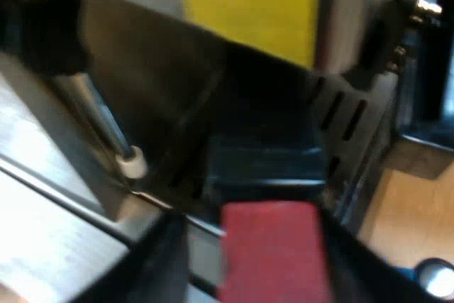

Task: Put the handle in the coffee machine

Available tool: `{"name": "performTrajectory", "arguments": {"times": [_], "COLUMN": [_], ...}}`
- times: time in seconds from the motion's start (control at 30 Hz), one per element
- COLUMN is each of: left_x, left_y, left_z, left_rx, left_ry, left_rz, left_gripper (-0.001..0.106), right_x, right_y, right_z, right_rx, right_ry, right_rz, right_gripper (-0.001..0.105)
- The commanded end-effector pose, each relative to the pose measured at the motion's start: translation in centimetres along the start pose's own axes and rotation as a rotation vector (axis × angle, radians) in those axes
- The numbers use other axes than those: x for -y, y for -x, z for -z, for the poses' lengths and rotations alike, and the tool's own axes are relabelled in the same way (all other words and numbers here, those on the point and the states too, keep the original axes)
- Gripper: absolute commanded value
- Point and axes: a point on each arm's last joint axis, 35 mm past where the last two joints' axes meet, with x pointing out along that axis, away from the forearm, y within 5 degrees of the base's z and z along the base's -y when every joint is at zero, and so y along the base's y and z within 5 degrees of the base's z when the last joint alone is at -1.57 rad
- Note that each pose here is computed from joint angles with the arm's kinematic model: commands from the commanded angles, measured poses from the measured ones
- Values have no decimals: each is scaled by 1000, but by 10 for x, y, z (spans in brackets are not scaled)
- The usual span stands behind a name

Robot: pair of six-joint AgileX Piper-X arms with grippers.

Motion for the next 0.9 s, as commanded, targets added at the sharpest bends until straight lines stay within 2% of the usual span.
{"name": "performTrajectory", "arguments": {"times": [0.03, 0.4, 0.6, 0.73, 0.9], "left_x": [0, 2, 6, 13, 20], "left_y": [6, 6, 5, 10, 16], "left_z": [-17, -15, -10, -13, -16], "left_rx": [93, 82, 55, 76, 83], "left_ry": [-58, -39, 14, 23, 13], "left_rz": [30, 39, 71, 107, 105], "left_gripper": [68, 67, 67, 67, 67], "right_x": [9, 9, 9, 9, 9], "right_y": [-4, -4, -4, -4, -4], "right_z": [-25, -25, -25, -25, -25], "right_rx": [93, 93, 98, 98, 98], "right_ry": [-81, -81, -86, -86, -86], "right_rz": [36, 36, 39, 39, 39], "right_gripper": [35, 35, 35, 35, 35]}}
